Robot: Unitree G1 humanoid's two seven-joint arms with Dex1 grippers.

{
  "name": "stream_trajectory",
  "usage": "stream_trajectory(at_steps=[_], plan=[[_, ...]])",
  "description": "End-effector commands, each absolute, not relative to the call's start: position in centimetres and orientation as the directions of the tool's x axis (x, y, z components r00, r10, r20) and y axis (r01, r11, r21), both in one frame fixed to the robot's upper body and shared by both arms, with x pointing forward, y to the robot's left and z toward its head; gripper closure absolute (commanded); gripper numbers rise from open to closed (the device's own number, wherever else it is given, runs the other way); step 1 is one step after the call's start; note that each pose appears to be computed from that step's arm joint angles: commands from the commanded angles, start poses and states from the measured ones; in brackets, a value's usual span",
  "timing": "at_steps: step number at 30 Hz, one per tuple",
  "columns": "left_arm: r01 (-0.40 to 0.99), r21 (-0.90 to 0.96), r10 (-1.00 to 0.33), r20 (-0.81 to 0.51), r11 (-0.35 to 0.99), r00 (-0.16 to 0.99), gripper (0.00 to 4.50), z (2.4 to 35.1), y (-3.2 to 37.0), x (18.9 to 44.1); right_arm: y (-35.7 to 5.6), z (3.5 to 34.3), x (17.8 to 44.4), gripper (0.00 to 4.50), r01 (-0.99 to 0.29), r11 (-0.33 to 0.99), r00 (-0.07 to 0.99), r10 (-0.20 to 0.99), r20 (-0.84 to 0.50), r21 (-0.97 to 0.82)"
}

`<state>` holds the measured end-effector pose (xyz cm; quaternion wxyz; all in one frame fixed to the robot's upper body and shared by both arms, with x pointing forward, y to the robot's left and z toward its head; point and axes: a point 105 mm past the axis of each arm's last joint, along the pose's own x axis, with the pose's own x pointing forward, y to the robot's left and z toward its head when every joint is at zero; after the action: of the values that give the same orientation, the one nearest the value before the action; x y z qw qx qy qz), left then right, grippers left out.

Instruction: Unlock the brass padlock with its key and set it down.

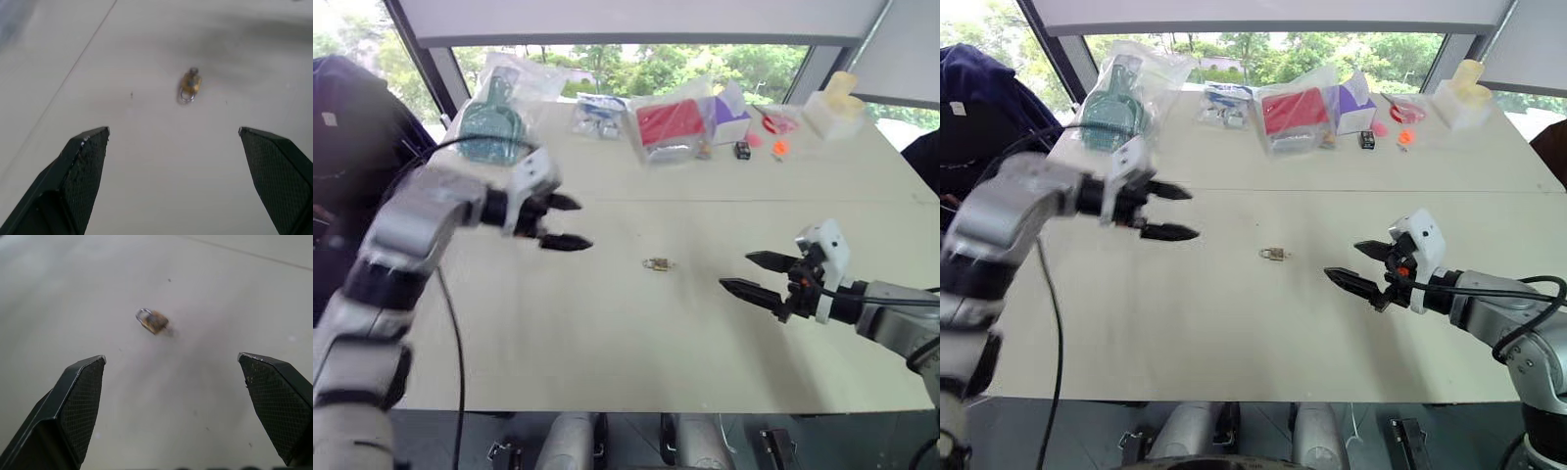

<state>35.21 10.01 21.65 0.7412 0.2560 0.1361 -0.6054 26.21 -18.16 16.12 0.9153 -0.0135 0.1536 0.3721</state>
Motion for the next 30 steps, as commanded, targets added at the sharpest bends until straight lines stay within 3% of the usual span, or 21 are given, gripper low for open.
stream_trajectory(at_steps=[1, 5, 8, 13, 22, 26, 30], plan=[[0.973, 0.222, -0.762, -0.640, -0.060, 0.099, 0.10, 20.2, 6.6, 36.5, -17.0, 16.3, 25.9, 0.00, -0.677, 0.732, 0.697, 0.672, -0.251, 0.080], [0.958, 0.224, -0.717, -0.696, -0.181, 0.027, 0.10, 18.4, 1.2, 37.4, -16.8, 16.0, 25.4, 0.00, -0.625, 0.776, 0.749, 0.627, -0.215, 0.088], [0.957, 0.217, -0.675, -0.737, -0.191, 0.032, 0.10, 16.2, -1.3, 37.8, -17.1, 15.8, 25.1, 0.00, -0.575, 0.813, 0.791, 0.580, -0.194, 0.091], [0.958, 0.233, -0.624, -0.777, -0.170, 0.078, 0.10, 14.1, -2.8, 38.2, -17.2, 15.5, 24.5, 0.00, -0.517, 0.850, 0.833, 0.527, -0.170, 0.104], [0.958, 0.209, -0.568, -0.820, -0.194, 0.064, 0.10, 12.6, -2.5, 38.0, -17.5, 15.0, 24.2, 0.00, -0.469, 0.877, 0.862, 0.481, -0.162, 0.107], [0.961, 0.188, -0.547, -0.836, -0.204, 0.048, 1.30, 11.5, -2.5, 37.6, -17.9, 15.3, 24.7, 0.00, -0.466, 0.879, 0.865, 0.477, -0.157, 0.099], [0.963, 0.161, -0.539, -0.842, -0.217, 0.019, 3.34, 10.3, -2.7, 37.0, -18.1, 15.4, 25.0, 0.00, -0.468, 0.879, 0.865, 0.477, -0.159, 0.092]])
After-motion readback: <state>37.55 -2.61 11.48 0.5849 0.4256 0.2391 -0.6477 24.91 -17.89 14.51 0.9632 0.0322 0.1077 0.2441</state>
